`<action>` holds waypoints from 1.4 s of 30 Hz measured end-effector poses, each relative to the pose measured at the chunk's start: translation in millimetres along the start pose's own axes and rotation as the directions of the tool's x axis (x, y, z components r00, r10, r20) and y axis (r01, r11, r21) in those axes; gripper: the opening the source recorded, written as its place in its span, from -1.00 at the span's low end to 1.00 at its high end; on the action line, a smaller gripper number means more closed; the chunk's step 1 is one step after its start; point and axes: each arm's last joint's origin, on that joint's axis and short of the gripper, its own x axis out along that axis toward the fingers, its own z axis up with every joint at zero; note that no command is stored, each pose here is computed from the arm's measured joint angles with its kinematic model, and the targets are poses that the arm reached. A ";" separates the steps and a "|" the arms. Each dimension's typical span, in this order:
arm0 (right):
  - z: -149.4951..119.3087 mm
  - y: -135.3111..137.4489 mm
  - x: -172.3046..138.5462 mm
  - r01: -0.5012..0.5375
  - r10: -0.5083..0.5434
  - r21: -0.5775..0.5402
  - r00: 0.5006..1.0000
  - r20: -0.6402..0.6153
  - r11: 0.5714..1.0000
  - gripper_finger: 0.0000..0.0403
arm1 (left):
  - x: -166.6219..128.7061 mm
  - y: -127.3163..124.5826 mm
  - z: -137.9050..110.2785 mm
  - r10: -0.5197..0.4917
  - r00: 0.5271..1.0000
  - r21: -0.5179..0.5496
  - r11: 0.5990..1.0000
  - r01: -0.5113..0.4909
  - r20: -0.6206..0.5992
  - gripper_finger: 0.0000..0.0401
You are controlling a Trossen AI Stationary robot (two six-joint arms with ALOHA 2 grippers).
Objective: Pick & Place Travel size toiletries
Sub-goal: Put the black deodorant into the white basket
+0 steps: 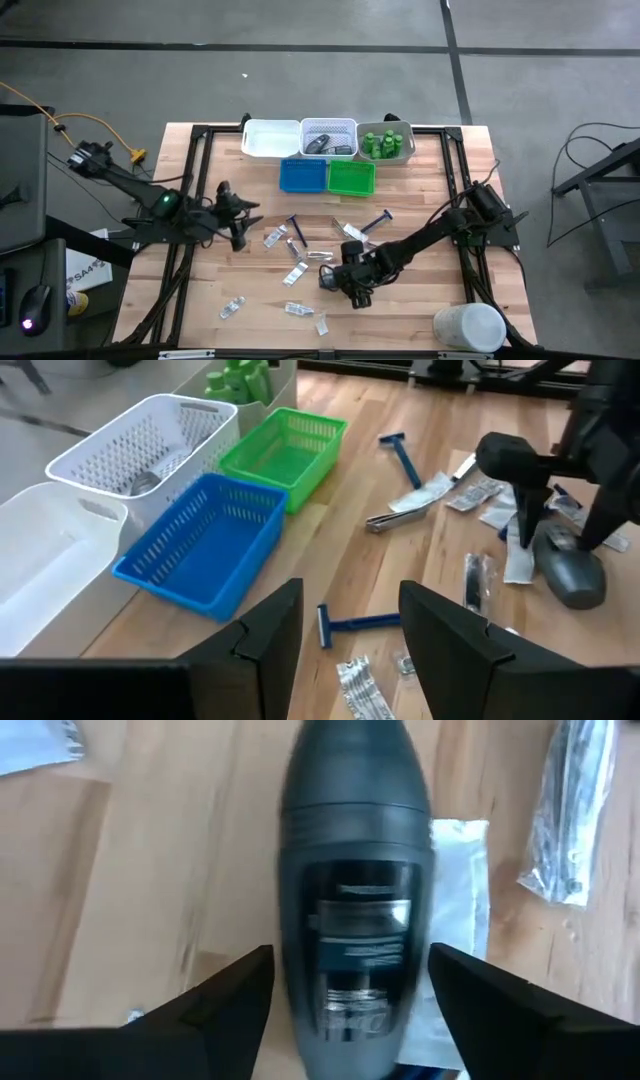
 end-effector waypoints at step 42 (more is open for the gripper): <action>29.8 -131.1 -108.0 0.714 -0.719 -0.185 0.693 0.052 0.675 -0.06 | -1.7 -1.8 -1.4 -0.013 1.000 0.016 1.000 0.013 -0.004 -0.17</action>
